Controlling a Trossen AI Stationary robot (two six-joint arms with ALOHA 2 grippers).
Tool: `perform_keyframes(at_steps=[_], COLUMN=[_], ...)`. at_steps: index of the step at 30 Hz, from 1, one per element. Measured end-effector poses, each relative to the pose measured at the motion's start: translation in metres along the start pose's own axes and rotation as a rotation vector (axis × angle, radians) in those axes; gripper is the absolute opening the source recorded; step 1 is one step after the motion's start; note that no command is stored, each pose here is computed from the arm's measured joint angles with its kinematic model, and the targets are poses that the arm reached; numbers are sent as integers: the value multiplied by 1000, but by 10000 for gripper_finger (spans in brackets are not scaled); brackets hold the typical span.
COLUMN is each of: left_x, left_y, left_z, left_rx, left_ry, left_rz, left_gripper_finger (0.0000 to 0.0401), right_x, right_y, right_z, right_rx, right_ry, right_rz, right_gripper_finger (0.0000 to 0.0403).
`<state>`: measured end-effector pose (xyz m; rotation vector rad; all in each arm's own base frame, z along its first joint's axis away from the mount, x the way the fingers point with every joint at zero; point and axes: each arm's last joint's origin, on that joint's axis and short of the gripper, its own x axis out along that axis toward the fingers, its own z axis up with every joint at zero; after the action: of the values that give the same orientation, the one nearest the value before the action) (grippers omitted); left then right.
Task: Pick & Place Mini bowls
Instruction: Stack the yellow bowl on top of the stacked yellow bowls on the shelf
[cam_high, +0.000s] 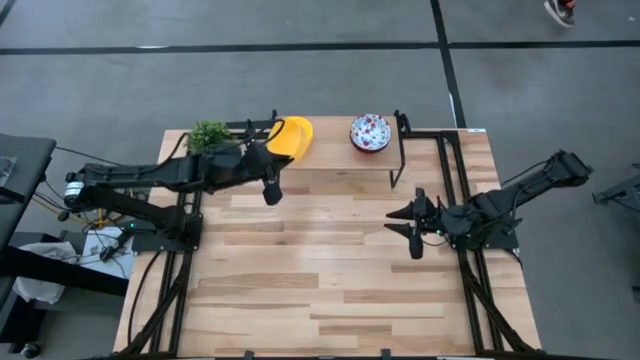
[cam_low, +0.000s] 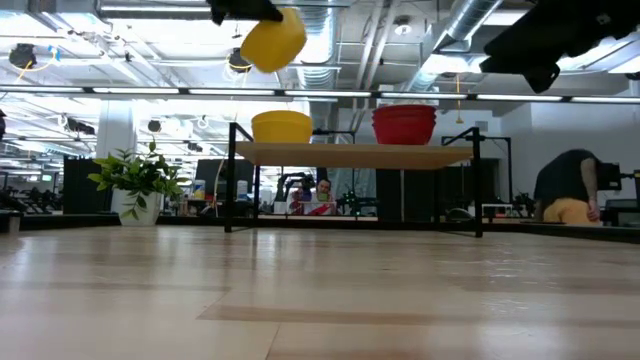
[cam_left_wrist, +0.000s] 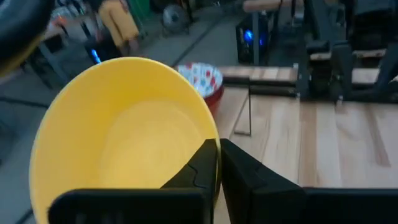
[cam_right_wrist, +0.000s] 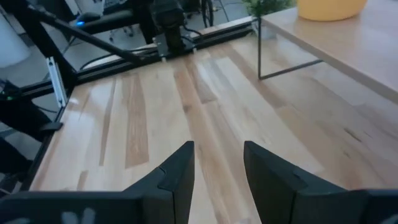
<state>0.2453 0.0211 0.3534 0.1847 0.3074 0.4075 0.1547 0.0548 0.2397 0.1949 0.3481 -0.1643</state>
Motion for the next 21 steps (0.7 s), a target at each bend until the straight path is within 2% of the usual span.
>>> perform_keyframes(at_steps=[4, 11, 14, 17, 21], left_x=[5, 7, 18, 33, 49], left_y=[14, 26, 39, 52, 69], left_z=[-8, 1, 6, 5, 4], left_rx=[-7, 20, 33, 32, 6], left_ry=[97, 141, 198, 288, 318], left_rz=[-32, -31, -54, -24, -55], left_gripper_finger=[8, 8, 8, 8, 8], right_x=[3, 14, 18, 20, 21], right_y=[4, 10, 11, 9, 6], right_z=[-1, 0, 1, 1, 2], right_rx=[-7, -29, -36, -42, -36], right_ry=[-1, -37, -71, -89, -105], right_rz=[10, -5, -59, -140, -191], right_gripper_finger=[129, 129, 129, 129, 129])
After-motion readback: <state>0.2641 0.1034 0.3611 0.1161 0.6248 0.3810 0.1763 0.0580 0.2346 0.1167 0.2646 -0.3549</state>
